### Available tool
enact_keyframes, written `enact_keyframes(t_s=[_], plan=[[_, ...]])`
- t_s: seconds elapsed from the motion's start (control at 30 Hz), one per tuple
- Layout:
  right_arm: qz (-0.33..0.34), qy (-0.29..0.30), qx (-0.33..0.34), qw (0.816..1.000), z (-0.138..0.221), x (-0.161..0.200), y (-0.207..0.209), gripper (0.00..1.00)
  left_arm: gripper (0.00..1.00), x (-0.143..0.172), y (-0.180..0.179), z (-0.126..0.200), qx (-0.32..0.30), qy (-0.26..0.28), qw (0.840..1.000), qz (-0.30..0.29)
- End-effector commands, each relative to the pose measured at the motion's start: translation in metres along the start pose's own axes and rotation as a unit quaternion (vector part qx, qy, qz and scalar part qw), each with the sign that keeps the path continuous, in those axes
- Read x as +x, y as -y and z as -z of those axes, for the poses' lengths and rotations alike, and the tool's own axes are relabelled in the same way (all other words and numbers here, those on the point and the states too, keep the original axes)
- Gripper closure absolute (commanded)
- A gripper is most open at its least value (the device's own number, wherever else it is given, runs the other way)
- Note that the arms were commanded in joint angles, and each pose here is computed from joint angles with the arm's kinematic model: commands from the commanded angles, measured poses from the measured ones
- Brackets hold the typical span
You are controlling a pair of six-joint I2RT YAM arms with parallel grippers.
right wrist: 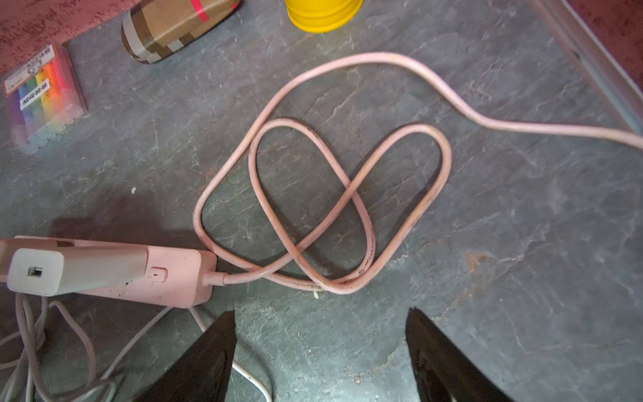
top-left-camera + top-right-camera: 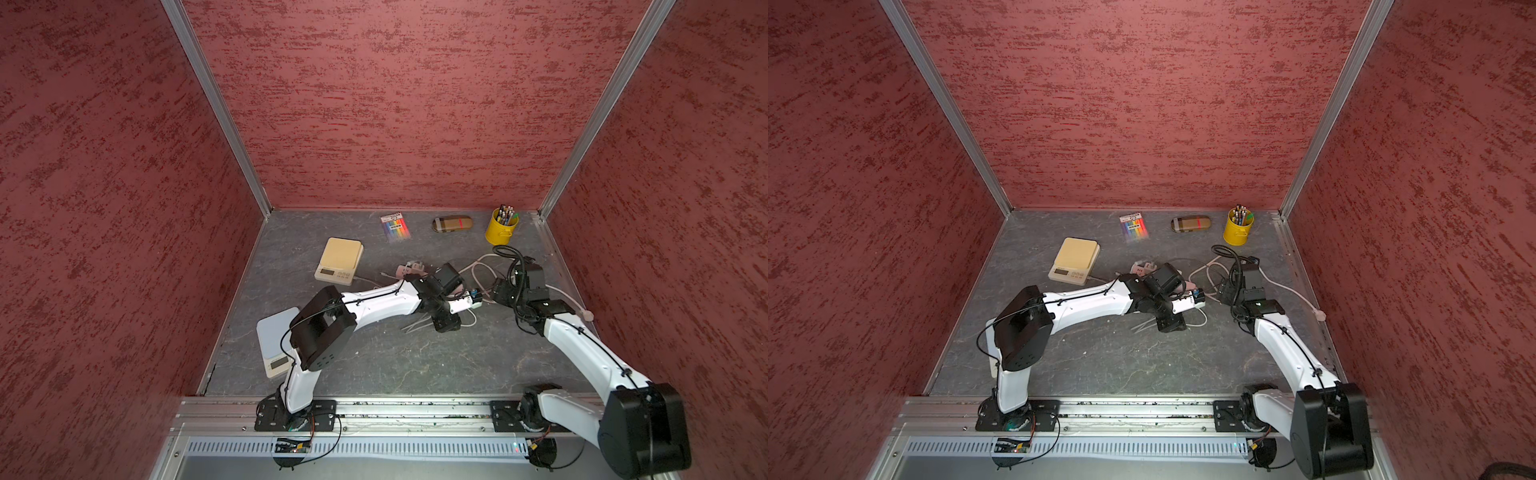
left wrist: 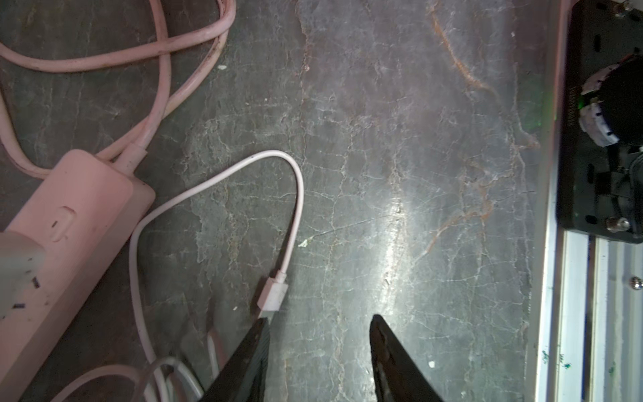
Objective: Charge the electronic scale
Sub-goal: Pick up the charging cable from the center of the board.
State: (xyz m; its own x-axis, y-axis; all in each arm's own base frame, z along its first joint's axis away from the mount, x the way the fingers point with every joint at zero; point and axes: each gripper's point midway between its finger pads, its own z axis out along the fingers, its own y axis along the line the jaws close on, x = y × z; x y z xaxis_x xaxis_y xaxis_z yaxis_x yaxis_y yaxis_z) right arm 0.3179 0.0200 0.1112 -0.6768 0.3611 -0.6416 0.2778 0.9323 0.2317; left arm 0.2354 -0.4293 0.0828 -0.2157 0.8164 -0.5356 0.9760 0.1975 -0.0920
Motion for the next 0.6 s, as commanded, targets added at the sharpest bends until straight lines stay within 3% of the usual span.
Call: enact_keyframes(t_s=[0.0,0.43,0.57], plan=[[-0.029,0.003,-0.021,0.999,-0.004,0.001,-0.005,0.22,0.54,0.016,-0.009,-0.005,0.010,-0.025,1.000,0.005],[-0.020,-0.020,-0.054,0.998,-0.011,0.012,-0.015,0.27,0.57,0.053,-0.017,-0.037,0.011,-0.094,0.995,-0.019],[-0.011,-0.027,-0.082,0.996,-0.006,0.017,-0.023,0.33,0.66,0.057,-0.017,-0.041,0.012,-0.092,0.995,-0.028]])
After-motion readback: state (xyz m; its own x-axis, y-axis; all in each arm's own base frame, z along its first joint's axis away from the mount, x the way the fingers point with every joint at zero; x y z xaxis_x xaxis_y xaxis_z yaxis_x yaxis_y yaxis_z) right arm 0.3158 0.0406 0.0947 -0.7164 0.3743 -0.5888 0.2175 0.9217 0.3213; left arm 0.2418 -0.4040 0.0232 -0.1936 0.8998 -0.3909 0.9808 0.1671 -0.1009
